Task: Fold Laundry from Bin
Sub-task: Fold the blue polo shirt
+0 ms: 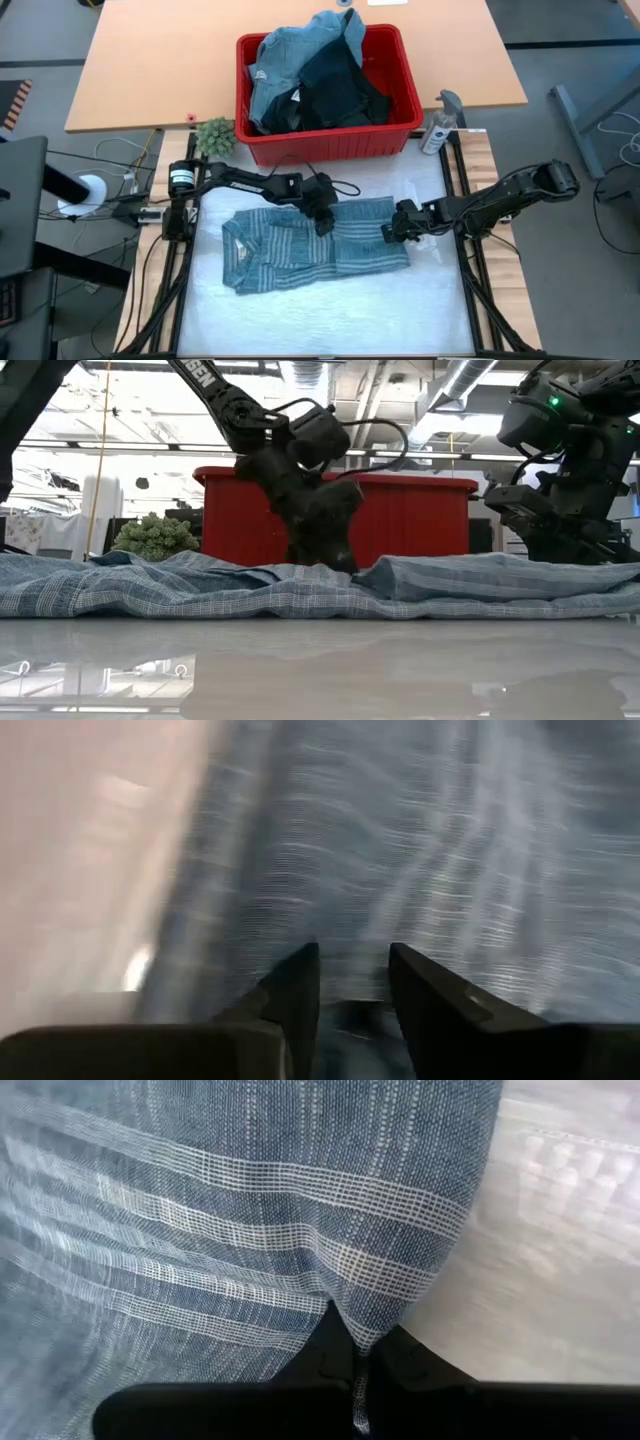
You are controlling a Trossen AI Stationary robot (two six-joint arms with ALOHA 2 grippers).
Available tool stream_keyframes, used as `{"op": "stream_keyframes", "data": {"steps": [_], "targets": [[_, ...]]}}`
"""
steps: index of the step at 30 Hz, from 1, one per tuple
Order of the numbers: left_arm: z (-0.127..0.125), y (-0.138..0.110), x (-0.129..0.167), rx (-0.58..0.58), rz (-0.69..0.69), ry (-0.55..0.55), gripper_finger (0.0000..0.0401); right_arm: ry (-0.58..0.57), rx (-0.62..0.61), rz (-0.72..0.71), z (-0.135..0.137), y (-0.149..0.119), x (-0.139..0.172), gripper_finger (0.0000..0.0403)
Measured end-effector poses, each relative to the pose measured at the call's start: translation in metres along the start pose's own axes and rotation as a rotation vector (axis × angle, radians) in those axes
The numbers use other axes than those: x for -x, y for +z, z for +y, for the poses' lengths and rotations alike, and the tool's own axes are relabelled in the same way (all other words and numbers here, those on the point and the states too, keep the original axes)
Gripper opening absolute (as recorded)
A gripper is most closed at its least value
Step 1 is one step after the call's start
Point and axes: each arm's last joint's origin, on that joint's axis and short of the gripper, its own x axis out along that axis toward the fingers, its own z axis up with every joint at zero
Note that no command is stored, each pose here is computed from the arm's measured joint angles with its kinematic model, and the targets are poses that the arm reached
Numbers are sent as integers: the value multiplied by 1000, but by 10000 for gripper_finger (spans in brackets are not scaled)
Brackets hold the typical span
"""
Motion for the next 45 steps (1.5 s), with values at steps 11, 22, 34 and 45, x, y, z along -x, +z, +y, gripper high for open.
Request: {"op": "stream_keyframes", "data": {"steps": [11,22,34,45], "targets": [[-13,14,11,86,14,-173,72,3,4,1,0,0,0,26],[-45,67,94,26,37,-161,71,-5,14,2,1,-1,1,26],[-96,-16,97,-97,234,-37,71,-110,110,-13,30,5,35,26],[-80,-57,63,50,155,-25,71,-131,188,-15,52,10,65,26]]}}
